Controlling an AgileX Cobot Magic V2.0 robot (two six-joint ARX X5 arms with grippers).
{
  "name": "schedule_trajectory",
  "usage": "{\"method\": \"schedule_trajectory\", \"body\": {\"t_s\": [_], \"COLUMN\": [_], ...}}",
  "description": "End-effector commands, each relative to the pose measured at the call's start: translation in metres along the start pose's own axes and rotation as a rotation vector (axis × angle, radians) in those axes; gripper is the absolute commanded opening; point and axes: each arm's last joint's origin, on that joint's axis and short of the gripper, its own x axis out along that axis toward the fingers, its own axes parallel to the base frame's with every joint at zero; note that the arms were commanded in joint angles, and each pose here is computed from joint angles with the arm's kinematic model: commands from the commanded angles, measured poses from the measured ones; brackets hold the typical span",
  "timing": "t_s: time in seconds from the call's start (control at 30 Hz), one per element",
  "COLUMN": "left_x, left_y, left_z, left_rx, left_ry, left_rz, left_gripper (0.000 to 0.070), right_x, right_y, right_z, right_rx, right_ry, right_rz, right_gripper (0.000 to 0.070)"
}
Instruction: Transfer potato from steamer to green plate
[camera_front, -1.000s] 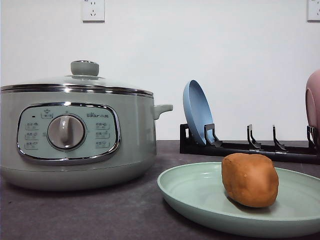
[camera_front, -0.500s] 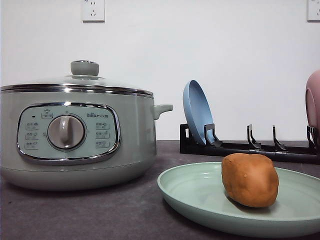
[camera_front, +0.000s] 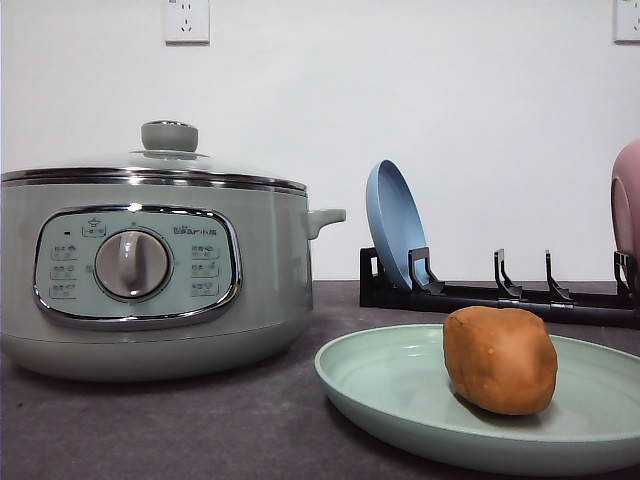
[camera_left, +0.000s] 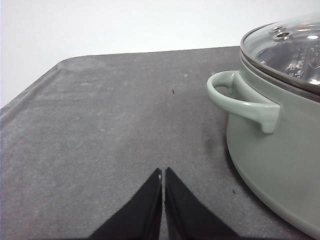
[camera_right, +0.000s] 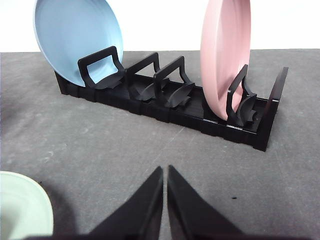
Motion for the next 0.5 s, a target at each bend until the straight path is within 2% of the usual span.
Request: {"method": "schedule_trajectory", "body": {"t_s": [0.0, 0.47], "left_x": [0.0019, 0.0019], "left_y": [-0.0006, -0.0006], "left_z": [-0.0070, -0.0070], "left_rx": [-0.004, -0.004], "left_ry": [0.024, 0.024], "left_rz": [0.000, 0.000], "left_gripper": [0.0000, 0.0000], "right_x": [0.0004, 0.0004], "right_y": [-0.0003, -0.0003], "right_z": [-0.0013, -0.0013], "right_rx": [-0.004, -0.004], "right_ry": [-0.001, 0.000], "right_rz": [-0.001, -0.001], "right_gripper": [0.0001, 0.0001]}}
